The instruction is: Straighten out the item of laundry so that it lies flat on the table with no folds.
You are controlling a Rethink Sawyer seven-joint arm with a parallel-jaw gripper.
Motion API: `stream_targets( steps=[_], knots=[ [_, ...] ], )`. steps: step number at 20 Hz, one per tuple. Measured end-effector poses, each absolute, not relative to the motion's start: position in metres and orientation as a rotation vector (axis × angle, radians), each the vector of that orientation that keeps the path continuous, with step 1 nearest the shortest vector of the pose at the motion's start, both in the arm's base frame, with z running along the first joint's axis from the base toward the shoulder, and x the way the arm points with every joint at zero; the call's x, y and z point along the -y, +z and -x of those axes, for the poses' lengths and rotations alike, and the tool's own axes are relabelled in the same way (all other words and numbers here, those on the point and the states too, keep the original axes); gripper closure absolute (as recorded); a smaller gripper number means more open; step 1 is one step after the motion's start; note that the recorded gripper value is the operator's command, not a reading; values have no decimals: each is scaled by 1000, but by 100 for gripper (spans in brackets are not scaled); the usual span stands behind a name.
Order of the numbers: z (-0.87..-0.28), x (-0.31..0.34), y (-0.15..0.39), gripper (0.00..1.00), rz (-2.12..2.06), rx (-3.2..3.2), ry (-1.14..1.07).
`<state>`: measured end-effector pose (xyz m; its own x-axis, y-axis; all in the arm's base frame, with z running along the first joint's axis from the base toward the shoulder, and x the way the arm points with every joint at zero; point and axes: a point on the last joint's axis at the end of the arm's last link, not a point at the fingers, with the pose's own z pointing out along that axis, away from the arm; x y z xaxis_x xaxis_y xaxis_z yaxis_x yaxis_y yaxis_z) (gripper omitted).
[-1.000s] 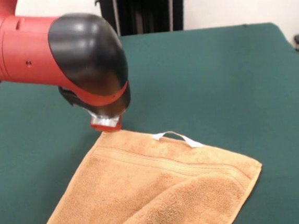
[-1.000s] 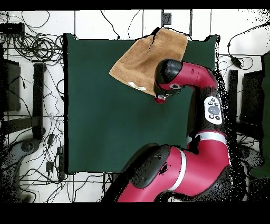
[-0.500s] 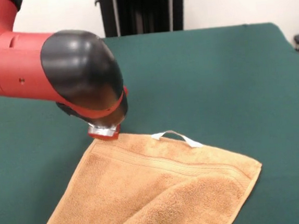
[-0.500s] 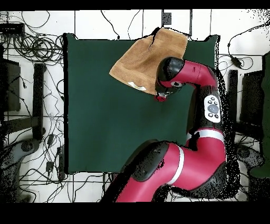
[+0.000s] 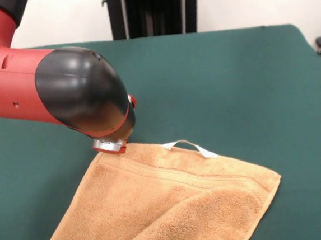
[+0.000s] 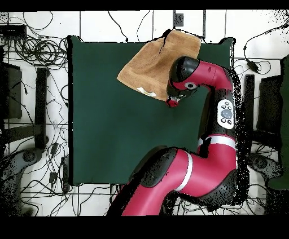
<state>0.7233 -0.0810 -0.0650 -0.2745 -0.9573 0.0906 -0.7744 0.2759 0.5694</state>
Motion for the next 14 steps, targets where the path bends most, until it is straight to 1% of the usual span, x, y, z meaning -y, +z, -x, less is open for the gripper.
stream_targets(
  steps=[14],
  knots=[
    [-724, 82, -65, 0, -1552, 2132, -604]
  ],
)
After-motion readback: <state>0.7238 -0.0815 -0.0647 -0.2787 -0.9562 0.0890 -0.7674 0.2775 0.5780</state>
